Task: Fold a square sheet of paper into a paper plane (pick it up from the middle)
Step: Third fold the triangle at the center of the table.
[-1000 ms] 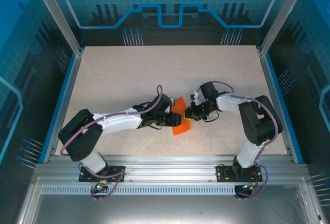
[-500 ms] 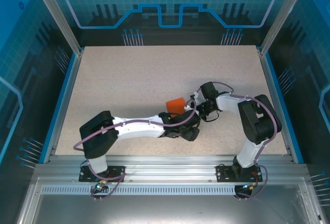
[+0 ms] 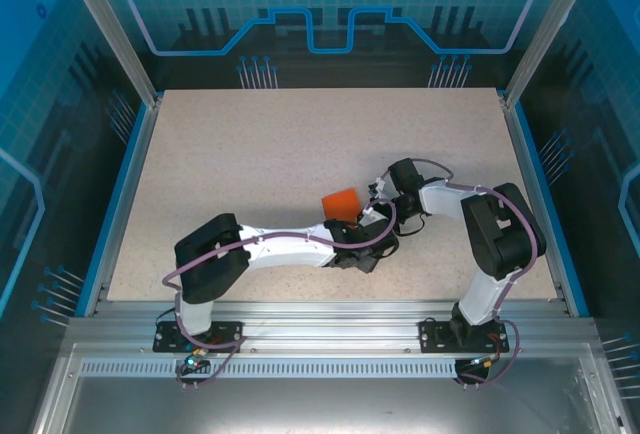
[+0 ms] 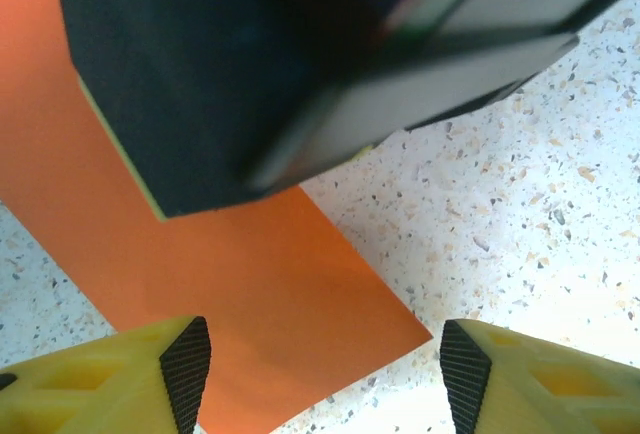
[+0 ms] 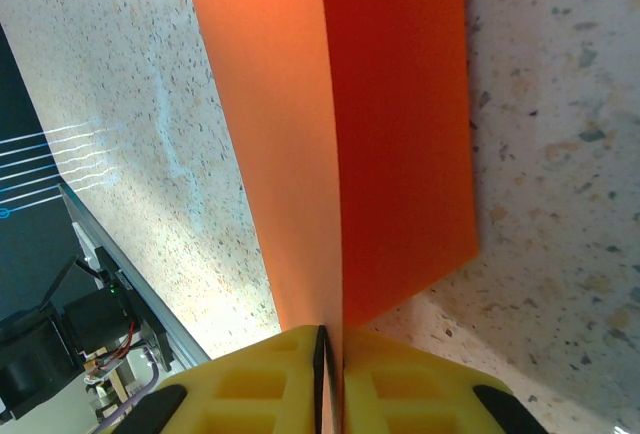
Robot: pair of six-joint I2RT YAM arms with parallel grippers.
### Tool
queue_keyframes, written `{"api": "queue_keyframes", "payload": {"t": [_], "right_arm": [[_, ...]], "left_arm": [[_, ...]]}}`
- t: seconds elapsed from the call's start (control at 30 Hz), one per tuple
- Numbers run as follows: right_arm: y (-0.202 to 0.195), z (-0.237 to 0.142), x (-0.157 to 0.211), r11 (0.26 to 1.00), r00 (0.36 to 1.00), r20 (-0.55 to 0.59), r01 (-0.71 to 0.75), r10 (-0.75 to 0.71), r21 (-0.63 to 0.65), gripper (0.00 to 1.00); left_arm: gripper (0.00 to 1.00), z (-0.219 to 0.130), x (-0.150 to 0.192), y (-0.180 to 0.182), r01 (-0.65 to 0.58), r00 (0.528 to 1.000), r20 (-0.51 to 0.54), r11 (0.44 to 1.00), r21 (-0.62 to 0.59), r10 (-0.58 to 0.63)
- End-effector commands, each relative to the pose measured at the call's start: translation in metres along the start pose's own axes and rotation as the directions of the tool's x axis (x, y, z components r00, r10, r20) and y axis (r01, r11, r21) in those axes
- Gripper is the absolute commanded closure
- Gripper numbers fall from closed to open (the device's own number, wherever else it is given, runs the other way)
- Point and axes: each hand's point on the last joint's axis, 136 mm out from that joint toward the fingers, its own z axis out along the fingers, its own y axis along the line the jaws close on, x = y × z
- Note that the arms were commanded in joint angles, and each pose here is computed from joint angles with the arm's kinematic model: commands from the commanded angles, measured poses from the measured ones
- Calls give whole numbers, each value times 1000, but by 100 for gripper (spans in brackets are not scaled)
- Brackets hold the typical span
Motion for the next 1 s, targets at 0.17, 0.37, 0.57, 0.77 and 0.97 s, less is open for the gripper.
{"api": "queue_keyframes", "payload": {"t": [0.17, 0.37, 0.57, 0.77, 0.97], "right_arm": [[2, -4, -8, 1000, 1000, 7, -16, 16, -11, 86], [-2, -4, -8, 1000, 1000, 5, -19, 19, 9, 86], [0, -6, -10, 1000, 1000, 12, -13, 13, 8, 83], [3, -11, -11, 1000, 1000, 19, -5, 5, 8, 81], [3, -22, -15, 1000, 998, 63, 0, -2, 23, 75]], "left_arm": [[49, 2, -3, 6, -32, 999, 15, 997, -74, 33], [72, -7, -7, 13, -8, 999, 52, 996, -87, 12], [91, -12, -6, 17, 9, 997, 72, 997, -73, -4], [98, -13, -4, 22, 53, 995, 84, 998, -32, -50], [100, -15, -5, 18, 102, 991, 74, 983, 153, -115]]}}
